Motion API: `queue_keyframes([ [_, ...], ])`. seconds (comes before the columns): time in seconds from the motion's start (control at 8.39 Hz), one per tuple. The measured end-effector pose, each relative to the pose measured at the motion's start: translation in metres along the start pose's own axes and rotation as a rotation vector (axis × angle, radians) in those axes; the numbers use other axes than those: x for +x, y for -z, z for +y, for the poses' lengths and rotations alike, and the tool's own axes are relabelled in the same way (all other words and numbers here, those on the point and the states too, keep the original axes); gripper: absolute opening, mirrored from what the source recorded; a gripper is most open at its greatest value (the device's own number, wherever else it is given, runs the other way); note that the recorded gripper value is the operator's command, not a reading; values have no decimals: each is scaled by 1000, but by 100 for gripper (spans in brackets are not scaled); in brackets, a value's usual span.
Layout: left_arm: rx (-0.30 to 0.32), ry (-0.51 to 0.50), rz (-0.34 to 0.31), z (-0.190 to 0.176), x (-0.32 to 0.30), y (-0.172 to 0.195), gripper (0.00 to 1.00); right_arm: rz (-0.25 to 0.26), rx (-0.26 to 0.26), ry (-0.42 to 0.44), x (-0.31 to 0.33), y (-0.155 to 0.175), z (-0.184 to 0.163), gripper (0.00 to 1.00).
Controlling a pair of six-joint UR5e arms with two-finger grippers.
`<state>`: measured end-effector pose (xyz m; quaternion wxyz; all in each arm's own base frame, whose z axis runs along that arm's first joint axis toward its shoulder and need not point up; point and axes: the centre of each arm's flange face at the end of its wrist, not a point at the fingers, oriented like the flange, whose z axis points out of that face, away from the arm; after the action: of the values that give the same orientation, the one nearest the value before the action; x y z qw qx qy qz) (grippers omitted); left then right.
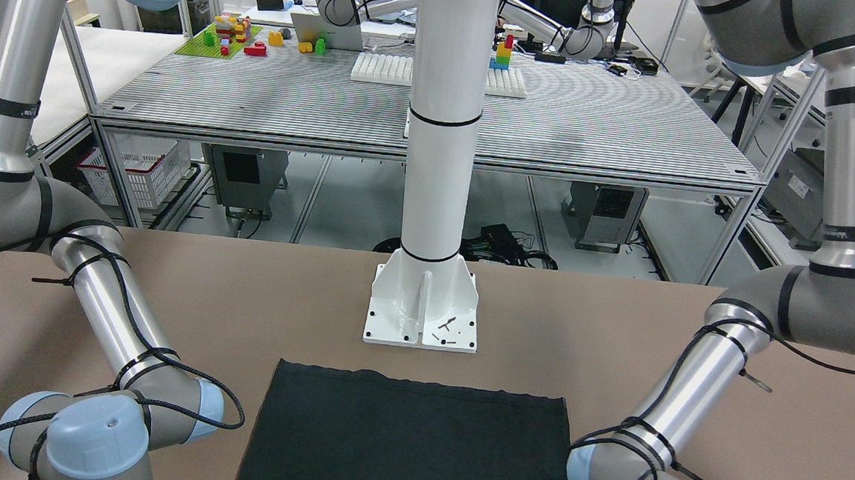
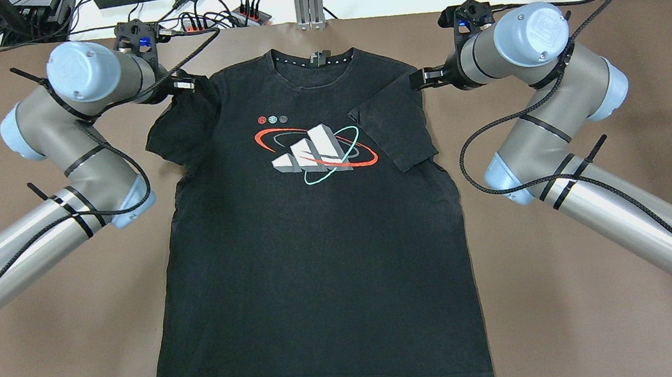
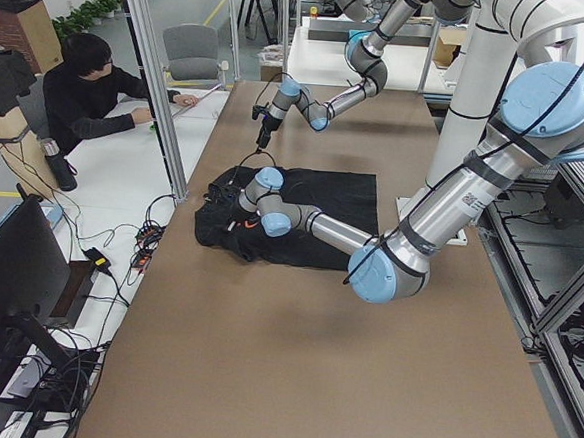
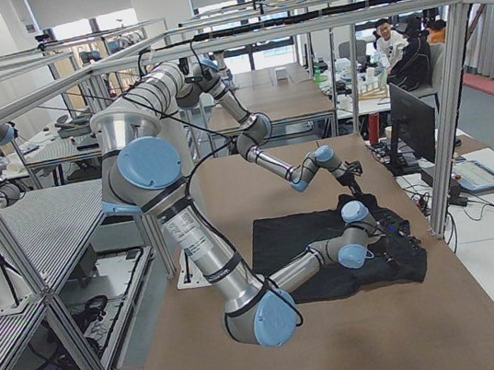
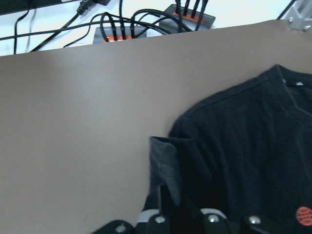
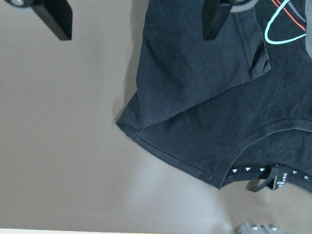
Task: Fold clothes
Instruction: 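Grasp the sleeve nearest the left gripper and fold it inward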
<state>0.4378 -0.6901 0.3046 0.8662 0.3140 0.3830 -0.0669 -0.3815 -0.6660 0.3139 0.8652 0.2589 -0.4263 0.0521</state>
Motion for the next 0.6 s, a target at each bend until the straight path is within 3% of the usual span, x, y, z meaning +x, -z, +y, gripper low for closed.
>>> queue_keyframes([
  [0.36,31,46,-47,34,91,-4,0,1,1,2,-1,0,-1,94],
  [0.6,43,59,-71,37,117,-6,0,1,1,3,-1,0,-1,94],
])
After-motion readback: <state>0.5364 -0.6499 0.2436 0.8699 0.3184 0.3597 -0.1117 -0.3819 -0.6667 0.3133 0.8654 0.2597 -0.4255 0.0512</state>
